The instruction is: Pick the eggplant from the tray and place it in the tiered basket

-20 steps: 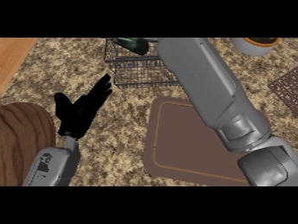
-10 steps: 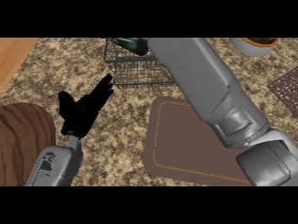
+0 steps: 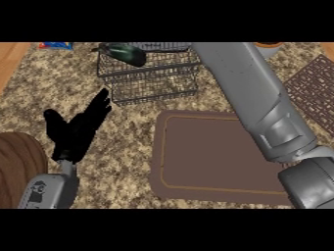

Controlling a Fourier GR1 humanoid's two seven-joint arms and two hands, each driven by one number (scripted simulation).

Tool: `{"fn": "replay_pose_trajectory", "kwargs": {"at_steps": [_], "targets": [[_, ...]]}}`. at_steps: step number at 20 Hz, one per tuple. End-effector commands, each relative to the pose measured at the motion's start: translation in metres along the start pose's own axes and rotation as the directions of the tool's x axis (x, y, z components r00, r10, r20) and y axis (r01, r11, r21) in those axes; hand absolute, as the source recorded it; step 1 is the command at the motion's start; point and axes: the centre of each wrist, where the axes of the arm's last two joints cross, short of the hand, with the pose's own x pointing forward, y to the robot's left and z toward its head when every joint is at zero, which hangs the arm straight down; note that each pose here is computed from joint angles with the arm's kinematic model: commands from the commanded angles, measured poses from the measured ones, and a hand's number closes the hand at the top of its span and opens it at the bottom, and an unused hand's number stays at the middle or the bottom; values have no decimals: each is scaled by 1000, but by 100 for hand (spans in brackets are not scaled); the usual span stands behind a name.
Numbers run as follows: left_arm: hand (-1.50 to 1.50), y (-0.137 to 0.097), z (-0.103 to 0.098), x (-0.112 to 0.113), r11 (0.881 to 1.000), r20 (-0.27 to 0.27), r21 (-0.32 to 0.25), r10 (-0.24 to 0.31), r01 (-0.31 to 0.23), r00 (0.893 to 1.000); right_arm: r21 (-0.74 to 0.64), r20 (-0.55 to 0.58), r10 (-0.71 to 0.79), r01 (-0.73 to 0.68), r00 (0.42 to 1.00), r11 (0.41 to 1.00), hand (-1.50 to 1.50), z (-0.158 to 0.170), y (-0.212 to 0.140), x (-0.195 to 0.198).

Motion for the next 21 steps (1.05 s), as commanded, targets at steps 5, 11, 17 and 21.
{"fn": "replay_pose_trajectory", "kwargs": {"at_steps": [5,11,17,21], "targets": [[0,19,17,-12,998,-30,68,19,-17,999,174,0,69,-68,998,982,-150,-19,-71,-50],[0,19,16,-16,996,-36,88,25,-22,999,259,35,89,-95,995,961,-150,-17,-146,-60],[0,15,18,-19,996,-21,85,18,-16,1000,259,44,92,-100,995,961,-150,0,-248,-59],[0,11,25,-11,998,-3,67,5,-4,1000,231,43,105,-112,994,967,-150,28,-306,-57]]}}
